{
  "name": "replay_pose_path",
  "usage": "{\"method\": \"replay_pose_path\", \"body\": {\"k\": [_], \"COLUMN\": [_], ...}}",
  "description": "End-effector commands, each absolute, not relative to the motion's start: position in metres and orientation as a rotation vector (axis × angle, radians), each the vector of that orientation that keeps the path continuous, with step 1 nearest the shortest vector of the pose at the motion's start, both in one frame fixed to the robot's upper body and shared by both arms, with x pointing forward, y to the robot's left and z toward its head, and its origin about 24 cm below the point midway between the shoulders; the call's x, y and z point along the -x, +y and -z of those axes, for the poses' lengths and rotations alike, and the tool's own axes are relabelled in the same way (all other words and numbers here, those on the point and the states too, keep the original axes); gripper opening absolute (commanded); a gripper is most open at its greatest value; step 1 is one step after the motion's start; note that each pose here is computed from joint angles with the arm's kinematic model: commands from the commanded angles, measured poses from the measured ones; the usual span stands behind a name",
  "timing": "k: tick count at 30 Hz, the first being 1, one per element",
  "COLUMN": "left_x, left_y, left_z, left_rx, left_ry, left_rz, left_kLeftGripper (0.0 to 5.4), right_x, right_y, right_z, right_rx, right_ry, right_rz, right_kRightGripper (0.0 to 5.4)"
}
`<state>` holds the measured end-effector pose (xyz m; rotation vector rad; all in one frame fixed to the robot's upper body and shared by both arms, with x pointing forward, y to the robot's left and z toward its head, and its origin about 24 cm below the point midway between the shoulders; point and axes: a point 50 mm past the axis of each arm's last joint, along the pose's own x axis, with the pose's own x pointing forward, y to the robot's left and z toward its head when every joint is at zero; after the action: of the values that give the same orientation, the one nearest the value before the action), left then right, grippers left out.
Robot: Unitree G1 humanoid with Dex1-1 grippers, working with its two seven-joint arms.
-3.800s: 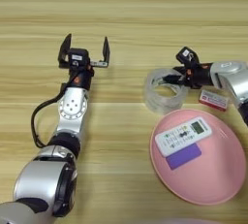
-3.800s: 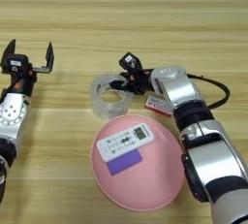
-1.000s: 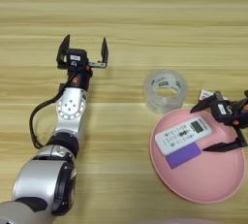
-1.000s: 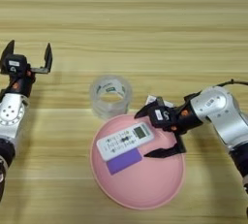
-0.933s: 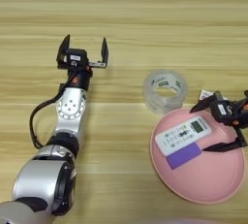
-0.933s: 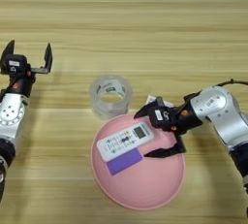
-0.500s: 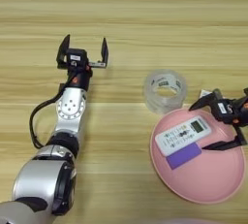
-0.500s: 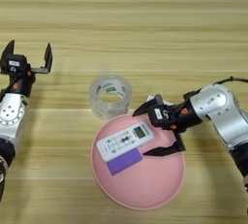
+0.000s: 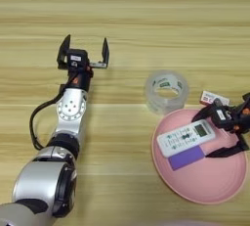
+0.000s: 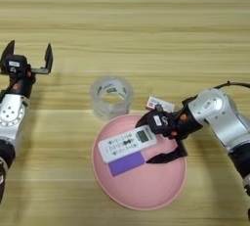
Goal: Move the objects on the table
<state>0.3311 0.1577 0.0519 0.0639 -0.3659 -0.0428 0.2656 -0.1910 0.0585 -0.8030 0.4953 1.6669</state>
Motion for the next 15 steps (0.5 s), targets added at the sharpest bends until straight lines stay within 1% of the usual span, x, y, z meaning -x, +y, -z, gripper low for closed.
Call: {"method": "replay_pose_path", "body": {"k": [1, 9, 11, 13, 15], "left_x": [-0.3331, -0.3327, -0.3327, -0.3327, -0.3327], "left_y": [0.1584, 0.1599, 0.1599, 0.16, 0.1603], "left_z": [-0.0557, -0.0554, -0.0557, -0.0557, -0.0553], "left_rx": [-0.063, -0.062, -0.062, -0.062, -0.062], "left_ry": [-0.378, -0.378, -0.379, -0.379, -0.377], "left_rz": [0.042, 0.041, 0.042, 0.042, 0.042], "left_kLeftGripper": [5.4, 5.4, 5.4, 5.4, 5.4], "right_x": [-0.2594, -0.2577, -0.2573, -0.2574, -0.2576], "right_y": [-0.1915, -0.1901, -0.1899, -0.1891, -0.1882], "right_z": [-0.0485, -0.05, -0.0515, -0.0527, -0.0534], "right_rx": [0.797, 0.79, 0.788, 0.787, 0.787], "right_ry": [0.557, 0.543, 0.54, 0.532, 0.526], "right_rz": [-1.683, -1.684, -1.685, -1.685, -1.686], "right_kRightGripper": [4.29, 3.45, 3.36, 3.02, 2.92]}}
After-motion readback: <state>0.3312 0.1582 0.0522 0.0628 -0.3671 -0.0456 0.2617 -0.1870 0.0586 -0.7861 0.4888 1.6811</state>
